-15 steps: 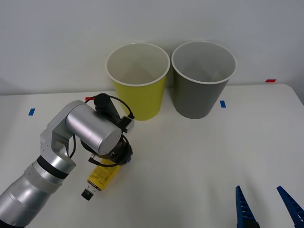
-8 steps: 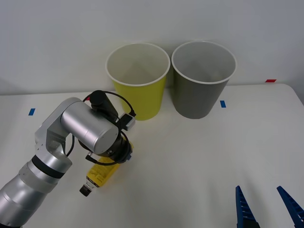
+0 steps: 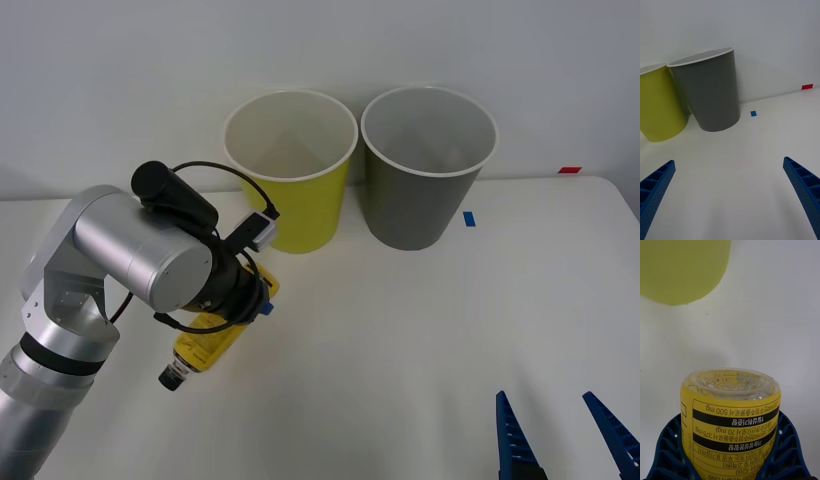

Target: Put cans in the gray bin and PET bottles in the light green bin.

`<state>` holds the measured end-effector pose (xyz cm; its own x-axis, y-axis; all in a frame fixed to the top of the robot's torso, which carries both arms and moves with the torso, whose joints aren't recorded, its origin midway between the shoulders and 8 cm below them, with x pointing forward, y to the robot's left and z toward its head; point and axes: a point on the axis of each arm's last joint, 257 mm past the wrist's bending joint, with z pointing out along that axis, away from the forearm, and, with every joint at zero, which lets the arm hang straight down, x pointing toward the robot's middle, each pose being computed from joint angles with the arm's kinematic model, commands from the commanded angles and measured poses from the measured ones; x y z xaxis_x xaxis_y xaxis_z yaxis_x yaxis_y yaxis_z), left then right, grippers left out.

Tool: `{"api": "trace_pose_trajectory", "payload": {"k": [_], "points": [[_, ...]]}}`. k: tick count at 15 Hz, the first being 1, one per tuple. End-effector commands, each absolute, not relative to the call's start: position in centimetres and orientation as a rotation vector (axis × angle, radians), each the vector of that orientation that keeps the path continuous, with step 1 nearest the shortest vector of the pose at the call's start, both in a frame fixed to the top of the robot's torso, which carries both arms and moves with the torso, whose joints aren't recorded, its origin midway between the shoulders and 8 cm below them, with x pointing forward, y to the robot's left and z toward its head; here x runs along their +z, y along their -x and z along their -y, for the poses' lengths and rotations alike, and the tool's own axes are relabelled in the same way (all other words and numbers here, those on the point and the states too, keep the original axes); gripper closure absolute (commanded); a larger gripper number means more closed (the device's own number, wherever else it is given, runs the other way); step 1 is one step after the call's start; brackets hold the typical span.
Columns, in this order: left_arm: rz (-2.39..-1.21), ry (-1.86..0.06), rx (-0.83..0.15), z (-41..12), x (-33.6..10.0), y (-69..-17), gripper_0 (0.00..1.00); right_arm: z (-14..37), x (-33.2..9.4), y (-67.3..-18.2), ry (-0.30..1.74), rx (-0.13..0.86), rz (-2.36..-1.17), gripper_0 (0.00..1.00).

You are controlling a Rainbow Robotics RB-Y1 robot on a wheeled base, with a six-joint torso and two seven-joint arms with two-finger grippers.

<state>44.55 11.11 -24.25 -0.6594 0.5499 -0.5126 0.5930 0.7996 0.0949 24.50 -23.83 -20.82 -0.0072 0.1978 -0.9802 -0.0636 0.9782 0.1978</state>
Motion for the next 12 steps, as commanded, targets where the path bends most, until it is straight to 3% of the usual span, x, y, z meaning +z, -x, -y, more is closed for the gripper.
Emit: {"api": "trace_pose_trajectory", "payload": {"k": [1,4,10,12], "points": [[-2.37,-0.786,-0.174,-11.4,-20.9,-43.7,1.0,23.8,-20.8,-24.5,-0.106,0.207,-1.565,0.0],[-2.305,-0.74,-0.248,-11.7,-18.0,-43.2,1.0,23.8,-20.8,-24.5,-0.106,0.207,-1.565,0.0],[-2.178,-0.679,-0.219,-14.4,-12.3,-42.1,1.0,23.8,-20.8,-24.5,-0.106,0.207,-1.565,0.0],[-2.126,-0.643,-0.276,-15.4,-9.7,-40.8,1.0,23.8,-20.8,-24.5,-0.106,0.207,-1.565,0.0]]}}
